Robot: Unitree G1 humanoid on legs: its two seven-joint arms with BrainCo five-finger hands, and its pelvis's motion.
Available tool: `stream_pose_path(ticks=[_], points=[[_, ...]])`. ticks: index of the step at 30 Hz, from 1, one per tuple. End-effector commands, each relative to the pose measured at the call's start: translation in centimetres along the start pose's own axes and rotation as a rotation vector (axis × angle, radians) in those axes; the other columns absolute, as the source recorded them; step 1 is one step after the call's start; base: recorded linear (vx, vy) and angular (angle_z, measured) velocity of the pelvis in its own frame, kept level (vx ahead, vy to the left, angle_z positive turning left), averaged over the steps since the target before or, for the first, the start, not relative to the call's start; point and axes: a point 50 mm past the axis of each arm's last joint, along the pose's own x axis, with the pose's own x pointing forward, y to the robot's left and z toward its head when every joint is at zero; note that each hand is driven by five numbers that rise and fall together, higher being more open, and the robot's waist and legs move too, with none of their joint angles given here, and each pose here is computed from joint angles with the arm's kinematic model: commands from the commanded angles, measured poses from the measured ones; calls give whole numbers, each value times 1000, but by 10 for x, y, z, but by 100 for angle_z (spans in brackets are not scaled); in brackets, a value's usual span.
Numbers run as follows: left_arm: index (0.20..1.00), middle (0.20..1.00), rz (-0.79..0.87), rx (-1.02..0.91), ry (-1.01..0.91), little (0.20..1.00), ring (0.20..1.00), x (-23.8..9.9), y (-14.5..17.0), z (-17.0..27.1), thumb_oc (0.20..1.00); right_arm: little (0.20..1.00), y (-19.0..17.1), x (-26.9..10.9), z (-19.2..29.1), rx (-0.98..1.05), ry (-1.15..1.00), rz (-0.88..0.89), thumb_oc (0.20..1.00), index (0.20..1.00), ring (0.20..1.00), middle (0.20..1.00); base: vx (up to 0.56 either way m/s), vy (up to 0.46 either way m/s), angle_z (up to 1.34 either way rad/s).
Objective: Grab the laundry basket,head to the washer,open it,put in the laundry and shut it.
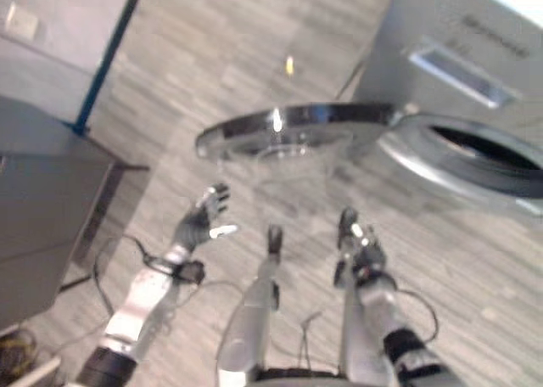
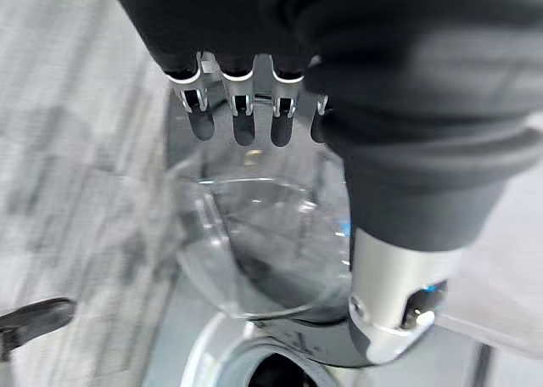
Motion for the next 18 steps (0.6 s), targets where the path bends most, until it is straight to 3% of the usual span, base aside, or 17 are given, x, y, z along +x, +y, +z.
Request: stream_pose_path(ticks=[1, 9, 14, 18], points=[[1000, 1000, 19, 11, -37, 1000, 1000, -17, 4, 4, 1000, 1000, -8, 1, 12, -52, -6, 43, 1000, 1000, 1000, 1000, 52, 264, -40], [1000, 1000, 121, 27, -4, 1000, 1000, -23, 13, -7, 1000, 1000, -36, -27, -6, -68, 29, -18, 1000, 1000, 1000, 1000, 38, 249, -53], [1000, 1000, 180, 37, 41, 1000, 1000, -36, 16, -18, 1000, 1000, -44, -37, 34, -84, -168, -75, 1000, 1000, 1000, 1000, 50, 168, -35], [1000, 1000, 225, 25, 80, 1000, 1000, -51, 20, -28, 1000, 1000, -43, -51, 102, -224, -479, -138, 1000, 1000, 1000, 1000, 114, 34, -25]])
